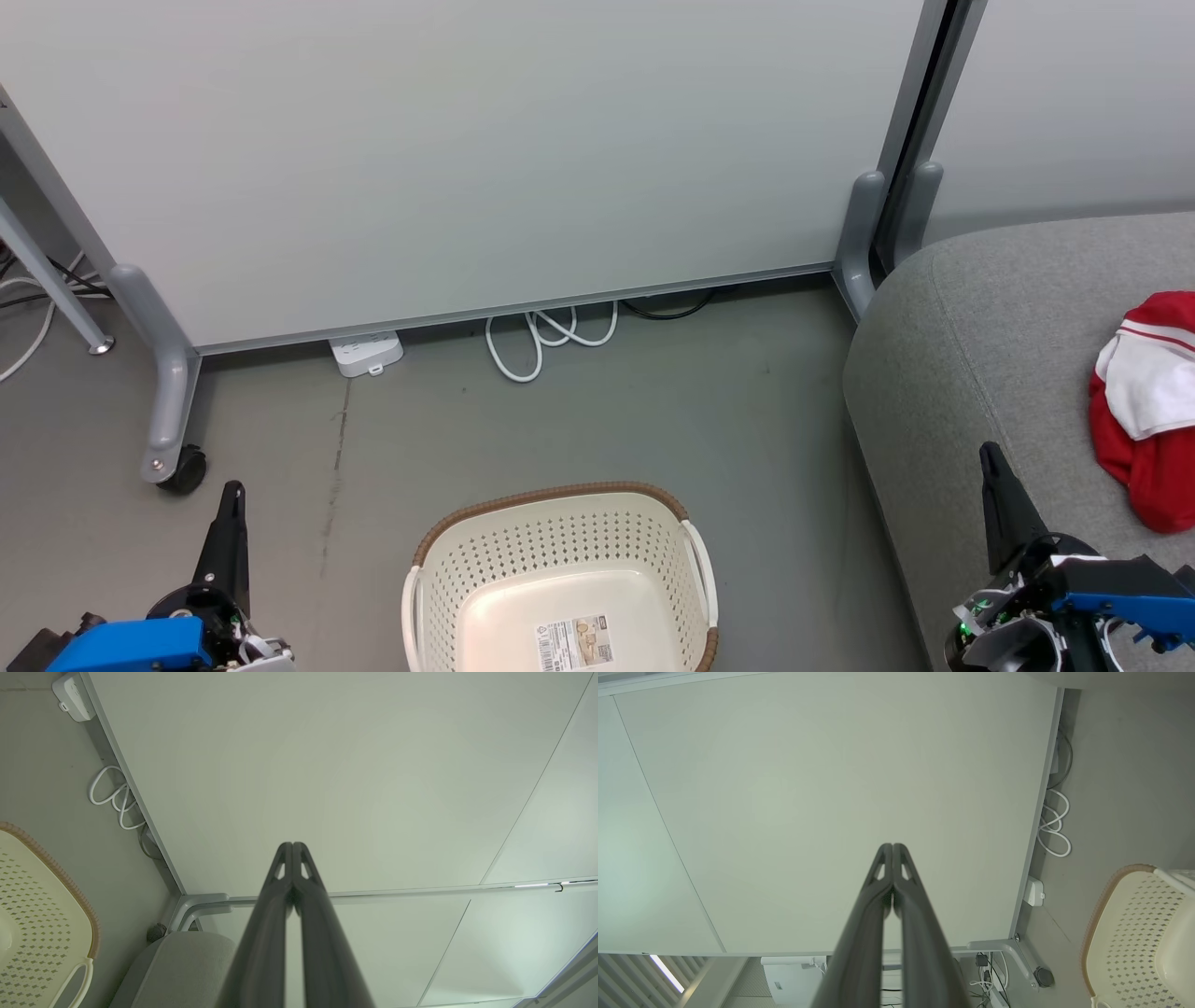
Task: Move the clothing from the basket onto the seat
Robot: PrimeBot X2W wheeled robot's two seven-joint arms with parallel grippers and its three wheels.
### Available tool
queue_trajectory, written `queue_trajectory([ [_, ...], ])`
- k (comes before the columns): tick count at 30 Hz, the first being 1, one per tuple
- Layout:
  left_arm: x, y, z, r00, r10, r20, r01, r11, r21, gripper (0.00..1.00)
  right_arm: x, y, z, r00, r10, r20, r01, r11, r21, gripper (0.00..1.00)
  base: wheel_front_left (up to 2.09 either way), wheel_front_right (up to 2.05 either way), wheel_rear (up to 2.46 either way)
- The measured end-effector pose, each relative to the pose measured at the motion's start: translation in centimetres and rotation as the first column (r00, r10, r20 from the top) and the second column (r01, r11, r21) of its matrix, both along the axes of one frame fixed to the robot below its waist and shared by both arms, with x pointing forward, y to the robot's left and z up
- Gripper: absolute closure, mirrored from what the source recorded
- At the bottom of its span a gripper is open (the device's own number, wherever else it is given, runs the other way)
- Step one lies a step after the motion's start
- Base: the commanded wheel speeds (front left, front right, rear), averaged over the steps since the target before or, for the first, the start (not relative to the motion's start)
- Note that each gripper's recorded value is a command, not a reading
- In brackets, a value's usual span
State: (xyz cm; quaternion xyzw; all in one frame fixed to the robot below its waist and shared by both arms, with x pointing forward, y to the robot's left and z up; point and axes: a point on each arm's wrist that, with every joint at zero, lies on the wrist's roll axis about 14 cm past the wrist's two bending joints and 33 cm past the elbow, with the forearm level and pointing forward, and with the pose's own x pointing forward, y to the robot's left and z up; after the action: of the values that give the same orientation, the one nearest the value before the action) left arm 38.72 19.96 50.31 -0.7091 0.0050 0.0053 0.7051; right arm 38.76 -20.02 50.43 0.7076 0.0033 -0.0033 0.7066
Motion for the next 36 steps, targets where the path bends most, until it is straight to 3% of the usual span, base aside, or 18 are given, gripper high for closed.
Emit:
queue_trajectory([
  [36, 0.00, 0.04, 0.01, 1.000, 0.001, 0.000, -0.001, 1.000, 0.000, 1.00, 0.00, 0.00, 0.01, 1.000, 0.000, 0.000, 0.000, 1.000, 0.000, 1.00, 0.00, 0.00, 0.00],
])
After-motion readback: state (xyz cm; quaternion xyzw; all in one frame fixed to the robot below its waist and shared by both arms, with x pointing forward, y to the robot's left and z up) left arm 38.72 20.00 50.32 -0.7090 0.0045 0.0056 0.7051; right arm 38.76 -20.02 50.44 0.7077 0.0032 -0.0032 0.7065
